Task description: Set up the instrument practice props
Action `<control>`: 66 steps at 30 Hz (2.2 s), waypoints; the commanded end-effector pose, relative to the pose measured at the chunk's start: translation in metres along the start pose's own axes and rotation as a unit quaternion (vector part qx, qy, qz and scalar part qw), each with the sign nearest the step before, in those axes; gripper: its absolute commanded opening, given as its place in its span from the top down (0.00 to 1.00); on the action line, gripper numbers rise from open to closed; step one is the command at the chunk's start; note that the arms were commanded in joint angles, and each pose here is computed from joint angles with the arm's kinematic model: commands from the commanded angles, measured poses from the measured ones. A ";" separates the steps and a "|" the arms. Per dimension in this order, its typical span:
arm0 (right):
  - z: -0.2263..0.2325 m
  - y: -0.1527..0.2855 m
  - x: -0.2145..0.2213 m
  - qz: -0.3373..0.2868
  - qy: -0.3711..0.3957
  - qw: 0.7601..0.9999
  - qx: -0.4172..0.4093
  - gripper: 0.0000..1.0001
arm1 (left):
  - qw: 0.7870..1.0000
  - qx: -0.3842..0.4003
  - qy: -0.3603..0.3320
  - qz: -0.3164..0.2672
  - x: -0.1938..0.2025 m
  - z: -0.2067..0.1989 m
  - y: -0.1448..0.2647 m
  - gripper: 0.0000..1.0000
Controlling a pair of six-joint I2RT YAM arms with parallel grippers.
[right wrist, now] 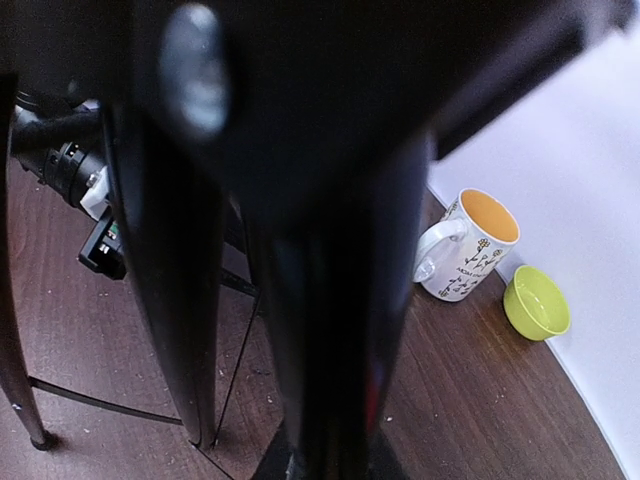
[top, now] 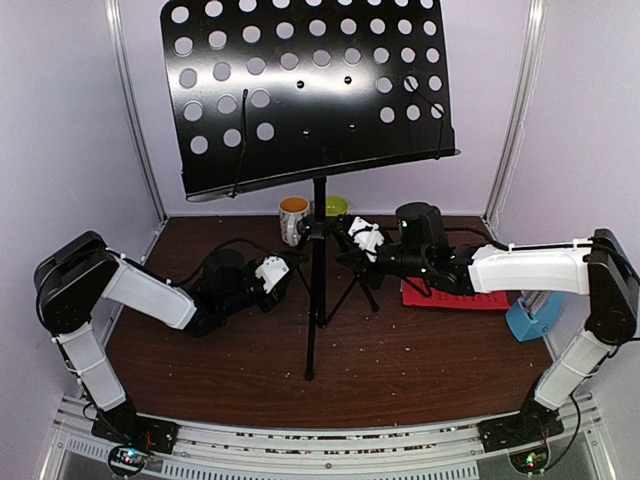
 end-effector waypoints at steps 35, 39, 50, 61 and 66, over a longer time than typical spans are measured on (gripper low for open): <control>-0.047 0.017 -0.008 -0.024 -0.002 1.000 0.014 1.00 | 0.999 -0.031 -0.006 -0.009 -0.020 0.080 -0.014 1.00; -0.056 0.016 -0.003 -0.001 0.006 1.000 0.029 1.00 | 1.000 -0.029 -0.011 0.001 -0.009 0.096 -0.021 1.00; -0.081 0.004 0.006 0.057 0.032 0.996 0.060 1.00 | 0.998 -0.029 -0.033 0.044 0.023 0.135 -0.032 1.00; -0.079 -0.019 -0.005 0.035 -0.034 0.999 -0.001 1.00 | 0.999 0.003 -0.001 0.050 0.020 0.143 -0.047 1.00; -0.060 -0.033 -0.010 0.038 -0.040 0.998 -0.032 1.00 | 0.998 0.006 0.056 0.041 0.013 0.144 -0.044 0.75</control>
Point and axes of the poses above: each gripper's point midway between its finger pads, its own y axis back along the fingers, its own z axis along the line the jaws close on, x = y × z, the point moved 8 cm from there along y, back along the fingers, and after that the axes turned 2 degrees about y, right-handed, at the moved point
